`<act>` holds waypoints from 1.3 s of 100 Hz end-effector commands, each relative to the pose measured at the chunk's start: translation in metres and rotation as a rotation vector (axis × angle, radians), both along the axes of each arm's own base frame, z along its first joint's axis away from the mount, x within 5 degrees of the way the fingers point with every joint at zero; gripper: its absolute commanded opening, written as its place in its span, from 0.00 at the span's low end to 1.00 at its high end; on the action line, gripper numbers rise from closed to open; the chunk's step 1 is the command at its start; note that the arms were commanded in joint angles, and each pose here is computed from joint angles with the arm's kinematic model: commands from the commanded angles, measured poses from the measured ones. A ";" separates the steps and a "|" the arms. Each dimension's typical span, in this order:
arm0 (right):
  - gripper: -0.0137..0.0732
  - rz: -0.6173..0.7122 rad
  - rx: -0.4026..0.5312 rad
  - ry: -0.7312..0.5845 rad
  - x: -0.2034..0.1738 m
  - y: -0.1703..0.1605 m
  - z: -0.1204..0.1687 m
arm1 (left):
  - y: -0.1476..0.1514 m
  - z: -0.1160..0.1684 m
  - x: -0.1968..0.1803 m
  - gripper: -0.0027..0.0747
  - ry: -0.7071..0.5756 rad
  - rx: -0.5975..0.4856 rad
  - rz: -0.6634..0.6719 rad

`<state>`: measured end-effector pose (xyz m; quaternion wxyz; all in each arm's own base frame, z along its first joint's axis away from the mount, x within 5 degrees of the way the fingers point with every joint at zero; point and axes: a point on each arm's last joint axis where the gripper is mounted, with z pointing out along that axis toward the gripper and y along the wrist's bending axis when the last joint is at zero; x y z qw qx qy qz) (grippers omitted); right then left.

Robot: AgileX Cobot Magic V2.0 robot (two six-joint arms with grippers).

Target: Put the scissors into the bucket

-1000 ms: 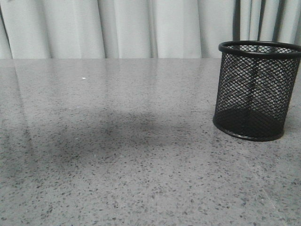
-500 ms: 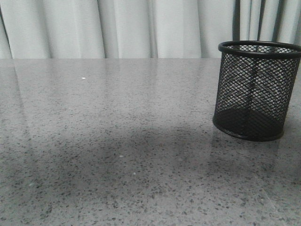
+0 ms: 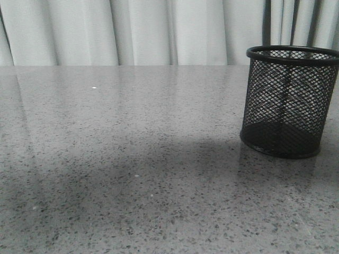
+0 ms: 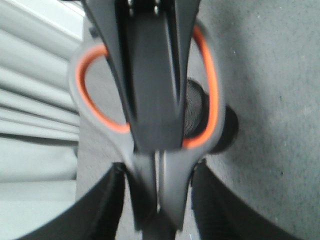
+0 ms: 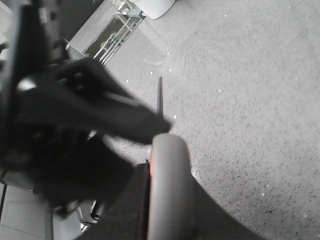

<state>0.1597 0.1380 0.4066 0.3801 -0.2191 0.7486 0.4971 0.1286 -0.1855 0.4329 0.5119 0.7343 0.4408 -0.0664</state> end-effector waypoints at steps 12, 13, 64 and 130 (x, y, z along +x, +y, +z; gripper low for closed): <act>0.10 -0.052 -0.019 -0.091 0.004 -0.003 0.028 | 0.028 0.052 -0.034 0.60 -0.026 -0.339 -0.012; 0.10 -0.056 -0.031 -0.102 0.004 -0.004 0.029 | 0.029 0.053 -0.036 0.60 -0.020 -0.350 -0.016; 0.10 -0.185 -0.449 -0.011 -0.033 -0.044 0.095 | 0.098 0.069 -0.091 0.01 0.106 -0.470 0.060; 0.10 -0.436 -0.677 0.162 -0.058 -0.084 0.016 | 0.094 0.024 -0.077 0.01 0.295 -0.272 0.226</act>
